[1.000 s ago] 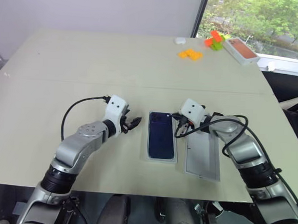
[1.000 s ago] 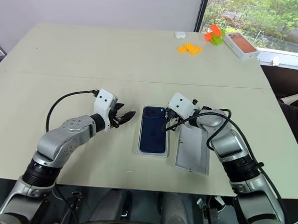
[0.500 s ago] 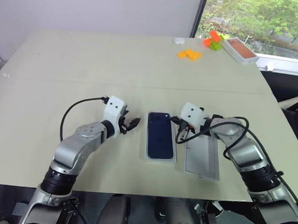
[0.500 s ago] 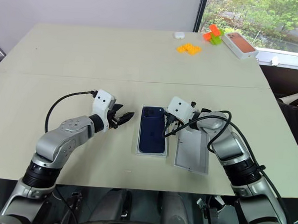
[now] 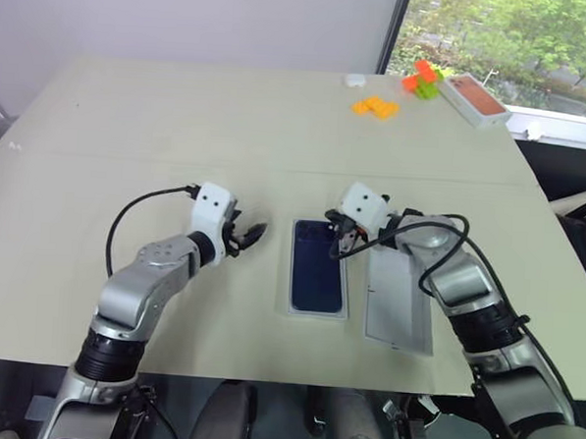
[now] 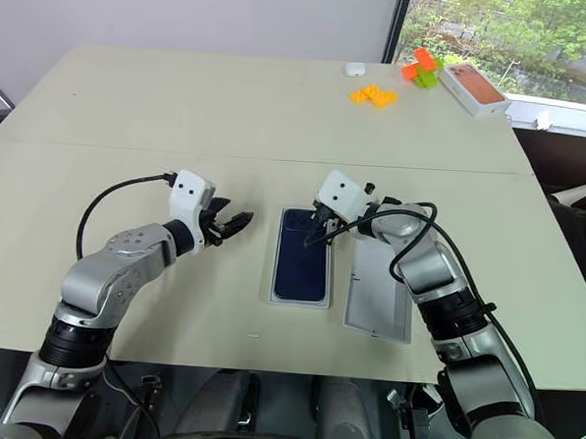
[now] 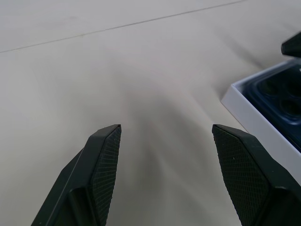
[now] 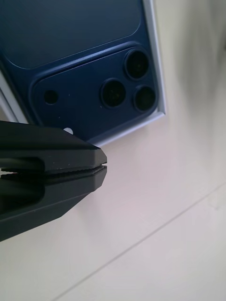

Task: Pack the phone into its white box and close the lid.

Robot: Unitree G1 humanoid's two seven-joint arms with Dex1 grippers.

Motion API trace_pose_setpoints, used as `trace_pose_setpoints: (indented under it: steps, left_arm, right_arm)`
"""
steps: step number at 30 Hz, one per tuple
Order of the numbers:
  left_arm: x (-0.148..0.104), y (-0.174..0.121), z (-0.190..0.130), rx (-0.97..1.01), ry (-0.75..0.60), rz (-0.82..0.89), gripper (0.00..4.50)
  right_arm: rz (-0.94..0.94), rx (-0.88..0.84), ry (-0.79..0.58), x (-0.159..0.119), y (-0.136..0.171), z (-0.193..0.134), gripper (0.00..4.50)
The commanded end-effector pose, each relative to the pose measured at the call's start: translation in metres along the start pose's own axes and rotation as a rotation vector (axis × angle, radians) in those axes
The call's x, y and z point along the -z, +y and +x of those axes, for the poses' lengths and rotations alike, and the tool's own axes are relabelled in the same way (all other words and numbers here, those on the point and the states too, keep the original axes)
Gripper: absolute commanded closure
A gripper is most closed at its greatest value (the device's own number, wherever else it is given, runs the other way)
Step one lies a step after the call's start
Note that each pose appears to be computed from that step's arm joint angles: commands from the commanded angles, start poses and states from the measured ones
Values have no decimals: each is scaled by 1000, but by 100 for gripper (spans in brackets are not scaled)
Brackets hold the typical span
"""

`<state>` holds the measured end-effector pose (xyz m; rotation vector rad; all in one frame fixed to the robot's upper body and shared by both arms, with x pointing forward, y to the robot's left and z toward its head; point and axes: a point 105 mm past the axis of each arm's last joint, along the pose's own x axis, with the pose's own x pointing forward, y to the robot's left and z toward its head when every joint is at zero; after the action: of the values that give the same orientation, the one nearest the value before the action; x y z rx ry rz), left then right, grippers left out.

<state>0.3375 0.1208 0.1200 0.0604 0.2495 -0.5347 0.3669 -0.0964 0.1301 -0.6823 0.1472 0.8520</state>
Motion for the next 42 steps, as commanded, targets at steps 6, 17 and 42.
trace_pose_setpoints:
  steps: [6, 17, 42]
  left_arm:
    - [-15, -9, -8, 38, -71, -12, 121]
    - [-12, -8, -8, 39, -56, -4, 121]
    - [10, -10, -58, 235, 29, 24, 121]
  right_arm:
    - [-51, -53, -15, -6, 8, -4, 443]
    - [-63, -60, -16, -6, 12, -9, 443]
    - [-5, -205, -45, -7, 50, -88, 443]
